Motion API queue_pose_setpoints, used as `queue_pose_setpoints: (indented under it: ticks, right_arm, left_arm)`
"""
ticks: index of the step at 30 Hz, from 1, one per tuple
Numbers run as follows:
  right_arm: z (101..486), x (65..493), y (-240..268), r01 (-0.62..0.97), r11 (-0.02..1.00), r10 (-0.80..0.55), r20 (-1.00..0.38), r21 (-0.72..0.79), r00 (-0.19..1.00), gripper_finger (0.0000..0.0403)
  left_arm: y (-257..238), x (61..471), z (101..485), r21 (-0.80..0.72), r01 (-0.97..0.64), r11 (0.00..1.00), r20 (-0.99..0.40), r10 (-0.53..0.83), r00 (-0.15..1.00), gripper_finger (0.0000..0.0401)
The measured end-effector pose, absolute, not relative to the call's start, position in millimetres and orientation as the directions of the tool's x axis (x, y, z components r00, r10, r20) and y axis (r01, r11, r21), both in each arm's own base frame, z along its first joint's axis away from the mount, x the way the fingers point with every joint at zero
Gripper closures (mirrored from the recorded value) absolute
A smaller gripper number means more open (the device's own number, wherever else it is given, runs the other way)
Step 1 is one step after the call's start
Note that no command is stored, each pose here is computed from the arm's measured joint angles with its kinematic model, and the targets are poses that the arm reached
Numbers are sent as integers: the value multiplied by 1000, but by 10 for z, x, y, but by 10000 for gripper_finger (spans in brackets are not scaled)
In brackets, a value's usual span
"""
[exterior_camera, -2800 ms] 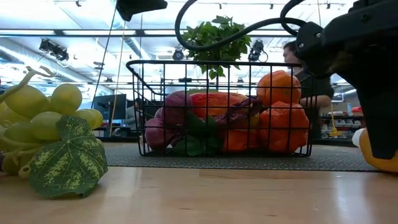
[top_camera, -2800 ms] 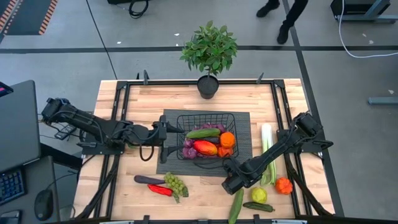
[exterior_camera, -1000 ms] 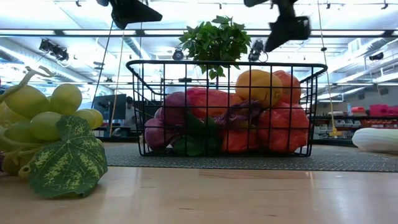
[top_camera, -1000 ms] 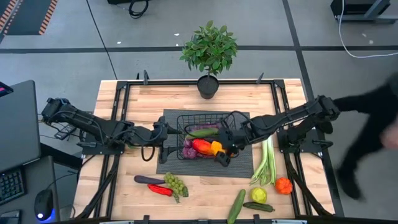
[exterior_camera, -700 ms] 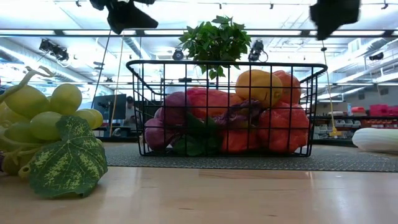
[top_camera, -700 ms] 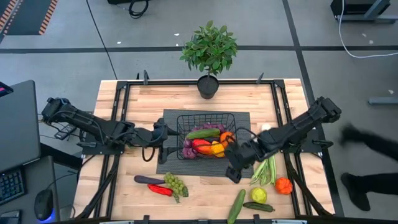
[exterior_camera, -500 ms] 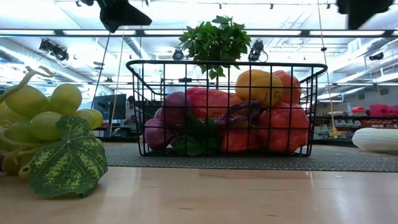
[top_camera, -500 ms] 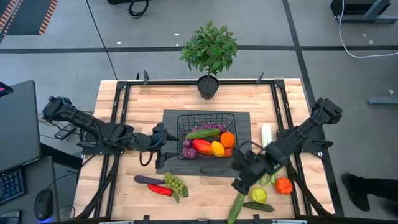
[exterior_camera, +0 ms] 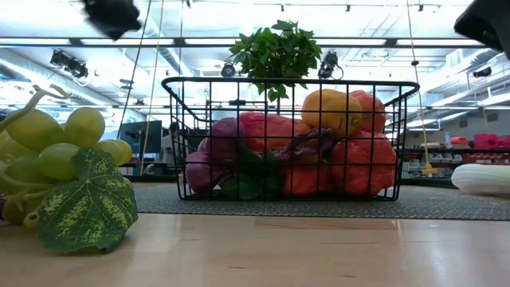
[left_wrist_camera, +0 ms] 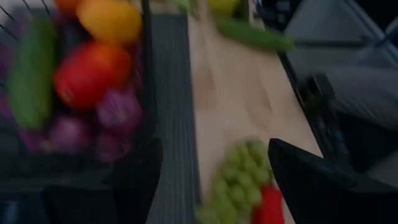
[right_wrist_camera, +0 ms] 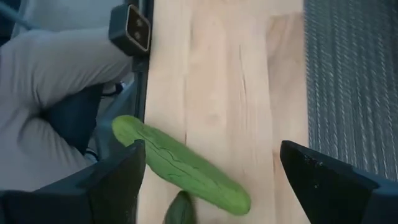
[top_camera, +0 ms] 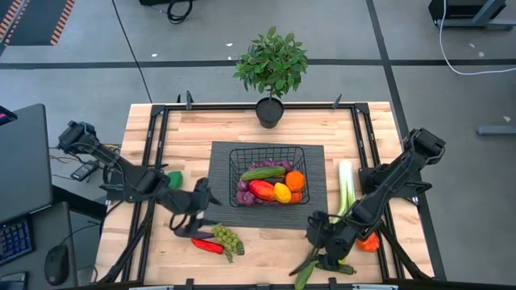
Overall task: Build produce basket
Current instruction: Put the cucumber into the wire basket
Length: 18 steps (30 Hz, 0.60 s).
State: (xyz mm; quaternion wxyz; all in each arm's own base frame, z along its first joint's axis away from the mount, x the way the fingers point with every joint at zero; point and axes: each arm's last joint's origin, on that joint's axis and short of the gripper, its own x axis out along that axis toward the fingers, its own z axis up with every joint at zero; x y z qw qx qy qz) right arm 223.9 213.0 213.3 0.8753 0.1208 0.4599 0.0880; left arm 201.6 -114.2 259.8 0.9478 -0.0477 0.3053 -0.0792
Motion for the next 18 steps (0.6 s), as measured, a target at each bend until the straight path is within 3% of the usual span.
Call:
queue_pose_setpoints:
  ticks: [4,8,18]
  right_arm:
    - [2082,2231,2141,-166,957,288,-764,236,577,30]
    - [2080,2200,2165,-287,951,270,-762,116,588,30]
    - [2034,2111,2272,-417,909,281,-771,23,571,30]
  left_arm:
    - [-1230,1919,2549,-172,128,977,-622,-209,755,103]
    - [-1366,1819,2542,-129,233,964,-628,-261,733,103]
    - [-1674,1748,2337,-78,350,934,-692,-303,655,103]
